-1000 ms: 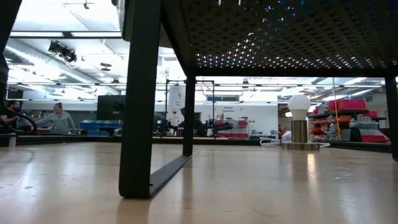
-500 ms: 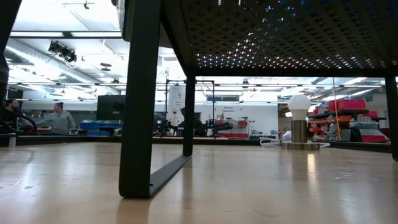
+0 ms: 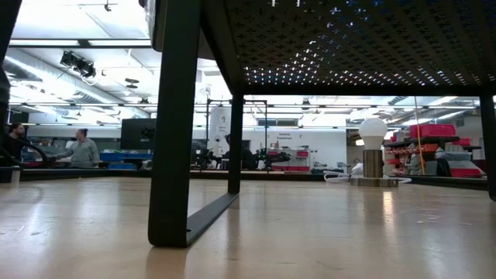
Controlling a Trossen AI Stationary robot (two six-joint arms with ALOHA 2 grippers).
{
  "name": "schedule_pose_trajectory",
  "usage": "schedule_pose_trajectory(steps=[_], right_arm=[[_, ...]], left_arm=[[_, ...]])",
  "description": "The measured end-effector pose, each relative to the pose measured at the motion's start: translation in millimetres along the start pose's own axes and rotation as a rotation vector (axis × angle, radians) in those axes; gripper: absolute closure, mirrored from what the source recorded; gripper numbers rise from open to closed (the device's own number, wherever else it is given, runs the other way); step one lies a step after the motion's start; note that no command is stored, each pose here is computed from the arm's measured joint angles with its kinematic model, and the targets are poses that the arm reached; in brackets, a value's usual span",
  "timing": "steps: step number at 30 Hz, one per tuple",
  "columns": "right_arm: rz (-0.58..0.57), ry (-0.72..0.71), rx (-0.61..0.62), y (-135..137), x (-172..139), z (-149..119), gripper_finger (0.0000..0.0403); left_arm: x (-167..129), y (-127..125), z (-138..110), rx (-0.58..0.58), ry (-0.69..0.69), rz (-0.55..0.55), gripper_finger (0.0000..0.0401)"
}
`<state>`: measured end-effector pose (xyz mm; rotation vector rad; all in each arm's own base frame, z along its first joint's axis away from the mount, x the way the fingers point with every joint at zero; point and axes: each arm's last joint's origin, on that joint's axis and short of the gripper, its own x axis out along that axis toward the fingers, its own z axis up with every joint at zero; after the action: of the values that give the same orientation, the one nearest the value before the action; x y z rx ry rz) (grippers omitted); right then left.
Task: Pick & Place Office Desk Supplies
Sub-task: Put the black bin with the rubber bands on the shelf
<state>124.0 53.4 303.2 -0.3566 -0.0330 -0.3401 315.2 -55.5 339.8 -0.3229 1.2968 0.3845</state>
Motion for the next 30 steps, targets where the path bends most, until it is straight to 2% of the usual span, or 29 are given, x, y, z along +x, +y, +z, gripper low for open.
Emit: schedule_pose_trajectory(steps=[2, 4, 7, 13, 15, 22, 26, 30], right_arm=[[0.000, 0.000, 0.000, 0.0, 0.0, 0.0, 0.0392], [0.000, 0.000, 0.000, 0.0, 0.0, 0.0, 0.0393], [0.000, 0.000, 0.000, 0.0, 0.0, 0.0, 0.0398], [0.000, 0.000, 0.002, 0.0, 0.0, 0.0, 0.0397], [0.000, 0.000, 0.004, 0.0, 0.0, 0.0, 0.0397], [0.000, 0.000, 0.004, 0.0, 0.0, 0.0, 0.0400], [0.000, 0.000, 0.004, 0.0, 0.0, 0.0, 0.0399], [0.000, 0.000, 0.003, 0.0, 0.0, 0.0, 0.0400]], left_arm=[[7.7, -11.7, -8.0, 0.069, -0.001, -0.011, 0.0380], [16.4, -20.7, -13.8, 0.105, -0.014, -0.014, 0.0393], [28.8, -26.9, -24.7, 0.123, 0.030, -0.010, 0.0396], [45.0, -40.3, -35.8, 0.124, 0.060, -0.088, 0.0398], [45.3, -42.8, -36.9, 0.117, 0.059, -0.100, 0.0398], [42.3, -58.4, -31.6, 0.087, 0.004, -0.269, 0.0399], [40.8, -63.7, -32.1, 0.075, -0.004, -0.311, 0.0400], [42.6, -67.3, -34.3, 0.063, 0.002, -0.308, 0.0400]])
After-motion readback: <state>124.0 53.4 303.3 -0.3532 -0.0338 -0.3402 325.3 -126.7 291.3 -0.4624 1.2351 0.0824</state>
